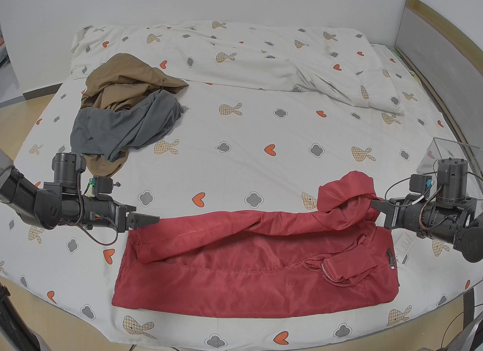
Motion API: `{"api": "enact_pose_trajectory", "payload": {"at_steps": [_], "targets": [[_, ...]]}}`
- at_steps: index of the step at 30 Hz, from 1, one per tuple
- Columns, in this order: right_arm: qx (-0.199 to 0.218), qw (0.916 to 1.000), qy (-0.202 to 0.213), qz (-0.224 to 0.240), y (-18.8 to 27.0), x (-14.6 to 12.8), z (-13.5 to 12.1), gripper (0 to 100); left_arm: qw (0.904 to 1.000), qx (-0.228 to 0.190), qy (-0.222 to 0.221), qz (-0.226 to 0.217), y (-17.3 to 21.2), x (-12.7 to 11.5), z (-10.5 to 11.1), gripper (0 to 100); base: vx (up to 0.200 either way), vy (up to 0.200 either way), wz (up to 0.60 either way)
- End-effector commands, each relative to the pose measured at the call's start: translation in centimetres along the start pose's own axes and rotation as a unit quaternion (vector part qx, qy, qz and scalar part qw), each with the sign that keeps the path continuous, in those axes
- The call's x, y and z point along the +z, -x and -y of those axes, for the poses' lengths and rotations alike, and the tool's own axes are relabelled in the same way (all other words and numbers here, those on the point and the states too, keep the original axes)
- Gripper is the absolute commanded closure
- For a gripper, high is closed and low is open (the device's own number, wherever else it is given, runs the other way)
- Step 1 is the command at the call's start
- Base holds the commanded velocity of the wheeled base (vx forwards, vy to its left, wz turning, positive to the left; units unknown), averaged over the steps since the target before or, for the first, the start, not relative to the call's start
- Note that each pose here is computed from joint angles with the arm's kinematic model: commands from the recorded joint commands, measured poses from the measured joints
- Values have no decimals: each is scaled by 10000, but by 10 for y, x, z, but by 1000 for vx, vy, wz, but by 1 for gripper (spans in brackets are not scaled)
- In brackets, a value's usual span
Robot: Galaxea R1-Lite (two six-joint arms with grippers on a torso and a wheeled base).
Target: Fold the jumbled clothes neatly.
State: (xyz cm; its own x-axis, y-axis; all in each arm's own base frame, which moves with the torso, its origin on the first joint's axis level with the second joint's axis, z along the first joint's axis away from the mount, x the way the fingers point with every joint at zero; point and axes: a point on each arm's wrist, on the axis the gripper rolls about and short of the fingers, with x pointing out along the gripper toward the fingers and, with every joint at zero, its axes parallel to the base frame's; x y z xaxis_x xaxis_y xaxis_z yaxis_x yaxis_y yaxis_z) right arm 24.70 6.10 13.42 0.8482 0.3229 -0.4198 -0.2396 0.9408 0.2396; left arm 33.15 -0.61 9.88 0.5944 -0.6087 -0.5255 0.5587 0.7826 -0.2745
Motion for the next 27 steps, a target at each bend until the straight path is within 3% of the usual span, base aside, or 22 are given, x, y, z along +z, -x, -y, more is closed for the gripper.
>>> {"api": "enact_pose_trajectory", "payload": {"at_steps": [1, 8, 11, 12, 25, 26, 27], "targets": [[26, 10000, -46, -10, 0, 0, -1, 100, 9983, -124, -555, 128, 1, 12, 26, 0, 0, 0, 0], [77, 10000, -17, -1, -1, 0, -4, 100, 9915, -145, -1211, -453, -23, -12, 42, 0, 0, 0, 0], [70, 10000, -20, 1, -1, 0, -4, 100, 9893, -27, -1324, -614, -27, -18, 43, 0, 0, 0, 0], [76, 10000, -29, -8, -1, 0, -4, 100, 9836, 256, -1486, -992, -39, -31, 42, 0, 0, 0, 0], [61, 10000, -44, -12, -1, 0, -3, 100, 9811, 270, -1483, -1213, -63, -37, 36, 0, 0, 0, 0], [61, 10000, -44, -12, -1, 0, -3, 100, 9811, 280, -1490, -1202, -62, -37, 36, 100, 0, 0, 0], [61, 10000, -44, -12, -1, 0, -3, 100, 9810, 298, -1499, -1193, -62, -36, 37, 100, 0, 0, 0]]}}
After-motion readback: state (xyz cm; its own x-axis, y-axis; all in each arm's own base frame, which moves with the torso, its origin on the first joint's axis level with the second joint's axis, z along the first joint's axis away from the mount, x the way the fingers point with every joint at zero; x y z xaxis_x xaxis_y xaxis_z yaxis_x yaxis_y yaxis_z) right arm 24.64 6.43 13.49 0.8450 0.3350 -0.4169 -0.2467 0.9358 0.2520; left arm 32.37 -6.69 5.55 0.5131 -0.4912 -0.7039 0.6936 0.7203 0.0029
